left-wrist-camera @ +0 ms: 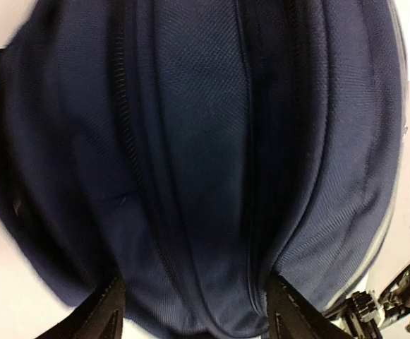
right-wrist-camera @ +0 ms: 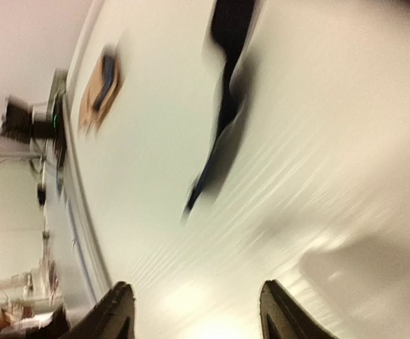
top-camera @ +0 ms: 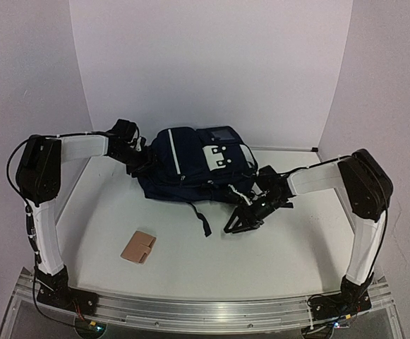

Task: Pack the student bag
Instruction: Adjust the student bag at the center of the board.

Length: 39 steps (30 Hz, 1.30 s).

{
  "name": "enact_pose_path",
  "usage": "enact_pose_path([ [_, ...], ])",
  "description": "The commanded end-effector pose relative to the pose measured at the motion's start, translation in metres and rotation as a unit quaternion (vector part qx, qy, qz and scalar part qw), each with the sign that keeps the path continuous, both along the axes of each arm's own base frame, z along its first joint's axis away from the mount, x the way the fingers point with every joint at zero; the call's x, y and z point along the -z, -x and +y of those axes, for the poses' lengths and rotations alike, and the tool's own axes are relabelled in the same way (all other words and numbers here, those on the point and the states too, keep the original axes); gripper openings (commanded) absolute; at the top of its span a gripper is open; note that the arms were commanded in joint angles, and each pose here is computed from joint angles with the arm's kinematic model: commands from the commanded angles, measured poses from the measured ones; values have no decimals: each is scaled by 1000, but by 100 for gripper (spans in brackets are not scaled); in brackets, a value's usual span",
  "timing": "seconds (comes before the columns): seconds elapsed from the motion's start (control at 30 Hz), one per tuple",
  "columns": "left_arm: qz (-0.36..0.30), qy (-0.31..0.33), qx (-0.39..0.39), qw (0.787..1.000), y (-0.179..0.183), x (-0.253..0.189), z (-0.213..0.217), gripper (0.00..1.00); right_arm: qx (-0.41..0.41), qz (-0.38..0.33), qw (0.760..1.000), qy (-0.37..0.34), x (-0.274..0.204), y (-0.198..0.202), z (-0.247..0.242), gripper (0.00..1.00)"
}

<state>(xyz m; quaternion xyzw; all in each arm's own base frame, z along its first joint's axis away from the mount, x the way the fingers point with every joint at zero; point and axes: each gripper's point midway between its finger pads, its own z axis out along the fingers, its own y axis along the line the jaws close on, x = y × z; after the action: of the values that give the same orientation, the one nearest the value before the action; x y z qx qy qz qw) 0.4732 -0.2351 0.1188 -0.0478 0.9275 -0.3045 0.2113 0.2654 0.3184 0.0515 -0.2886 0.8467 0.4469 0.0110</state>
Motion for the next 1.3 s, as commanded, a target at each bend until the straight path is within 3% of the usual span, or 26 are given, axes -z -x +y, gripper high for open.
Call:
enact_pose_path([
  [0.0, -20, -10, -3, 1000, 6, -70, 12, 74, 78, -93, 992, -19, -113, -73, -59, 80],
  [0.13, -30, 43, -2, 999, 25, -111, 6, 79, 165, -165, 972, 13, -155, -145, -99, 95],
  [0.2, -22, 78, -4, 997, 31, -114, 0, 88, 196, -170, 966, 18, -161, -175, -107, 98],
  [0.3, -23, 77, -17, 997, 35, -110, 4, 91, 205, -197, 958, 21, -164, -206, -107, 98],
  [0.5, -25, 34, -52, 998, 24, -80, 20, 93, 226, -197, 954, 10, -121, -267, -94, 98],
  [0.67, -13, 24, -67, 997, 8, -71, 19, 94, 255, -235, 935, 75, -58, -317, -106, 98],
  [0.8, -14, 25, -71, 997, -7, -73, 15, 94, 218, -216, 950, 60, -24, -311, -96, 97],
  [0.87, -14, 30, -66, 997, -13, -74, 10, 94, 202, -186, 961, 29, -19, -298, -87, 84],
  [1.07, -19, 42, -57, 997, -22, -79, 3, 90, 179, -94, 978, -54, -47, -249, -70, 13],
  [1.1, -24, 43, -57, 997, -21, -84, 3, 90, 181, -71, 980, -52, -44, -235, -71, 6],
  [1.17, -34, 43, -54, 997, -18, -93, 5, 90, 188, -40, 980, -52, -51, -210, -76, 0],
  [1.27, -32, 39, -46, 998, -4, -98, 8, 90, 202, 11, 978, -42, -56, -161, -82, 0],
])
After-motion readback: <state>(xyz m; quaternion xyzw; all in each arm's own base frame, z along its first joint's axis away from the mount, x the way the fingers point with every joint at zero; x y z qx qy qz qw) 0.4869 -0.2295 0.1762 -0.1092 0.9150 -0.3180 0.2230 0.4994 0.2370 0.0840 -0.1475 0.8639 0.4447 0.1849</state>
